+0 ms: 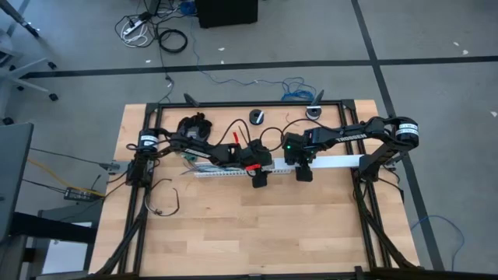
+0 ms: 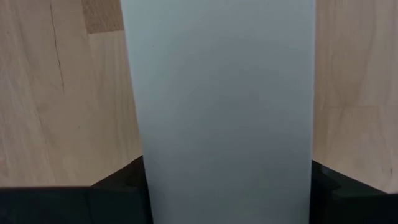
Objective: Ziptie cables
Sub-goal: Close the white cable duct
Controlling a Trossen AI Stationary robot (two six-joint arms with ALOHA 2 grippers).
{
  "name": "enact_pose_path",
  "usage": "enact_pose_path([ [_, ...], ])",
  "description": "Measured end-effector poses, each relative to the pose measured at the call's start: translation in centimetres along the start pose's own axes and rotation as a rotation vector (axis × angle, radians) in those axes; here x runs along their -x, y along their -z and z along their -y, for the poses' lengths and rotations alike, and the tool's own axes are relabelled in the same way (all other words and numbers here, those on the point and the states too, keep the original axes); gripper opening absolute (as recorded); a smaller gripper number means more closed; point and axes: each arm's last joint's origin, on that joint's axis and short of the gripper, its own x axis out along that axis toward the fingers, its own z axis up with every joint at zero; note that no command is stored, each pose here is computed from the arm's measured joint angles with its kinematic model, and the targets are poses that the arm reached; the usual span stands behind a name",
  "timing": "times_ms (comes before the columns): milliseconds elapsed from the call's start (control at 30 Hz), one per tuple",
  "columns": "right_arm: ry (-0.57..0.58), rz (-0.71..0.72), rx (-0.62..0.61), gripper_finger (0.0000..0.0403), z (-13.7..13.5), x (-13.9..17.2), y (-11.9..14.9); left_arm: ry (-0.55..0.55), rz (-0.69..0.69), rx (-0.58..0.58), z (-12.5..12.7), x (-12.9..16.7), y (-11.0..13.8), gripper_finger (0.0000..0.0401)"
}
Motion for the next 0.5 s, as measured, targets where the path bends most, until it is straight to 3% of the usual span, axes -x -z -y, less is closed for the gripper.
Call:
enact_pose_path([
  [500,-0.005,0.002,-0.001,0.0225,-0.01,-0.01,-0.01,0.007,0.008,0.001,0.05,-0.01,-0.04,0.0259],
])
